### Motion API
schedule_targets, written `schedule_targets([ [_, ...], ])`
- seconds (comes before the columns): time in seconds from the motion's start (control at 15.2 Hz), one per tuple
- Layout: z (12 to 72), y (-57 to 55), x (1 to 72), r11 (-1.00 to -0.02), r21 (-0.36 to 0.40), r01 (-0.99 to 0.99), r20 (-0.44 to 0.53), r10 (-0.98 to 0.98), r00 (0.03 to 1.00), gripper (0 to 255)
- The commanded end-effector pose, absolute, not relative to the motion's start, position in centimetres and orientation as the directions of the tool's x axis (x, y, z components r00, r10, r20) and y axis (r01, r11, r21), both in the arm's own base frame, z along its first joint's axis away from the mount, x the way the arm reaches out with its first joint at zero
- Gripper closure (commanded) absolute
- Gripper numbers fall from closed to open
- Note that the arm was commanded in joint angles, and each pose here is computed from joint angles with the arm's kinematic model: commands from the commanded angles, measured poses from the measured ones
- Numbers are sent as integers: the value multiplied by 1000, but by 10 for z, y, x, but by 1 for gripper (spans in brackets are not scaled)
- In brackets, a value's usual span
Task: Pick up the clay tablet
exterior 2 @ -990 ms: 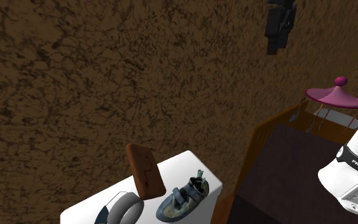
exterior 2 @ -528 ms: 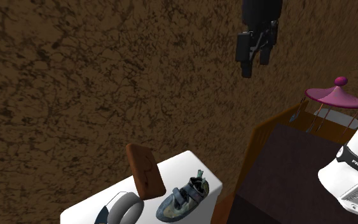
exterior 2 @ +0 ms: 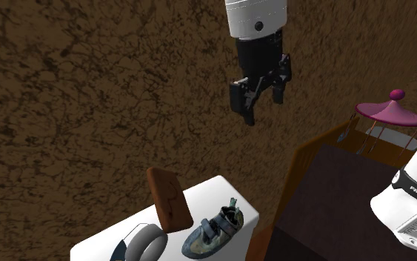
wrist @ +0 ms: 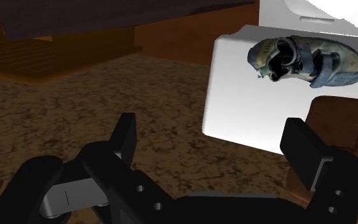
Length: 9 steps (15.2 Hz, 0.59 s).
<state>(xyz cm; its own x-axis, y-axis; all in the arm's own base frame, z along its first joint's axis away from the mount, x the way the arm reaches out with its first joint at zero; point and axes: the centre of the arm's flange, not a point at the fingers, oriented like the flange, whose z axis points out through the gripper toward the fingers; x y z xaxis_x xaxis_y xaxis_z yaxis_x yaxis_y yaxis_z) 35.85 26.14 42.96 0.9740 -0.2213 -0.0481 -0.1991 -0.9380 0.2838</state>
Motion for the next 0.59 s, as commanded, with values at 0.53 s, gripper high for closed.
schedule_targets([
  [0.53,338,372,411,-852,415,-320,16,-345,938,0],
])
